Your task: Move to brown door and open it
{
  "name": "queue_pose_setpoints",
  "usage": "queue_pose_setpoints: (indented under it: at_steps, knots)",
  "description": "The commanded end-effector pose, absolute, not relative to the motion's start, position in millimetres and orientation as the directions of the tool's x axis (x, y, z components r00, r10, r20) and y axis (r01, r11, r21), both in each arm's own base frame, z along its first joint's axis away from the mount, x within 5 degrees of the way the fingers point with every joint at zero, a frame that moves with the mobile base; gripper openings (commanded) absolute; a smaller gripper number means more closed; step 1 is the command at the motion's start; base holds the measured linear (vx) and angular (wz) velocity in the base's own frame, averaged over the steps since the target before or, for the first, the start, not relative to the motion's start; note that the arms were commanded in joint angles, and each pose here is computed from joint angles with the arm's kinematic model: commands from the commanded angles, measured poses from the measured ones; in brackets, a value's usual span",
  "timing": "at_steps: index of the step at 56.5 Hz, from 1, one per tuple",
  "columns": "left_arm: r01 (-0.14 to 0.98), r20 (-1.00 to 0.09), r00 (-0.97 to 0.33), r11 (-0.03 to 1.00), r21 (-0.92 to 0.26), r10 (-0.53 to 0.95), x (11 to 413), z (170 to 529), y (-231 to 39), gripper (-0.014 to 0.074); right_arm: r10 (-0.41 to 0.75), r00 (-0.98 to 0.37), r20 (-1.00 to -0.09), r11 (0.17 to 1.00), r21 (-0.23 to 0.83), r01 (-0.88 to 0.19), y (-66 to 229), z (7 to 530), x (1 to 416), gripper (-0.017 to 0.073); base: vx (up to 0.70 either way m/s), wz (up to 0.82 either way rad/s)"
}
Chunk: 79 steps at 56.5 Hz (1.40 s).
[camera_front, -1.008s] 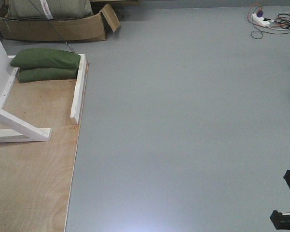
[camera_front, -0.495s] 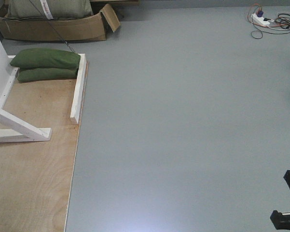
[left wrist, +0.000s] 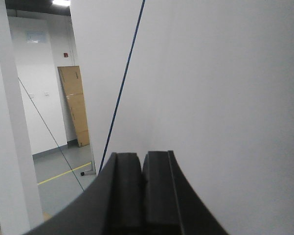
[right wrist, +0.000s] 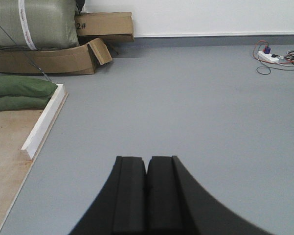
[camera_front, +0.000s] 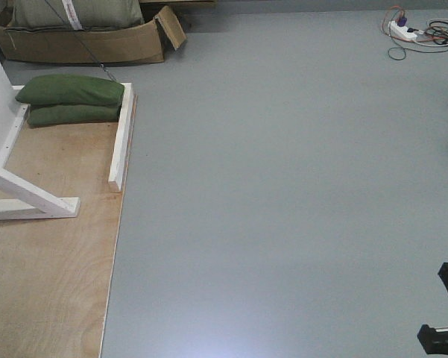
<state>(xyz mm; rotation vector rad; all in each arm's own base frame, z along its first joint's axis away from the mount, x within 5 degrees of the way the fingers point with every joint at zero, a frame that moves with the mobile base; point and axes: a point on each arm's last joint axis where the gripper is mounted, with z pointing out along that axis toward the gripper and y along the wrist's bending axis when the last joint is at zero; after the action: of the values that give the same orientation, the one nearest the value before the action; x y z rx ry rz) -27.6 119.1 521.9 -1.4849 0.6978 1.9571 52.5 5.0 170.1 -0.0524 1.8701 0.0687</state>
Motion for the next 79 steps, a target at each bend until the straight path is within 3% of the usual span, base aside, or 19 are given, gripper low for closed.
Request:
queue_pose_setpoints:
  at_steps: [1, 24, 37, 45, 58, 73, 79]
  knots:
    - [-0.695, -0.94, -0.284, -0.716, 0.065, 0.19, -26, 539, 118, 0.0067, -0.006, -0.219, -0.976, 0.997, 0.01, -0.071, 5, 176, 54, 0.0, 0.0, 0.0]
    - [-0.567, -0.953, -0.285, -0.819, 0.082, 0.102, -36, 535, 131, 0.0067, -0.006, -0.219, -0.976, 0.997, 0.01, -0.071, 5, 176, 54, 0.0, 0.0, 0.0]
    - [-0.575, -0.962, -0.252, -0.816, 0.061, 0.106, -35, 541, 142, 0.0067, -0.006, -0.219, -0.976, 0.997, 0.01, -0.071, 5, 176, 54, 0.0, 0.0, 0.0]
    - [-0.655, -0.963, -0.246, -0.751, 0.084, 0.106, -26, 538, 156, 0.0067, -0.006, -0.219, -0.976, 0.997, 0.01, -0.071, 5, 176, 54, 0.0, 0.0, 0.0]
    - [-0.819, -0.986, -0.125, -0.573, 0.037, 0.114, -12, 530, 171, 0.0067, -0.006, -0.219, -0.976, 0.997, 0.01, -0.071, 5, 176, 54, 0.0, 0.0, 0.0]
    - [-0.845, -0.988, -0.078, -0.535, -0.005, 0.133, -13, 532, 163, 0.0067, -0.006, -0.219, -0.976, 0.997, 0.01, -0.071, 5, 176, 54, 0.0, 0.0, 0.0]
    - [-0.881, -0.988, -0.027, -0.47, -0.05, 0.155, -11, 533, 159, 0.0067, -0.006, -0.219, -0.976, 0.997, 0.01, -0.071, 5, 176, 54, 0.0, 0.0, 0.0]
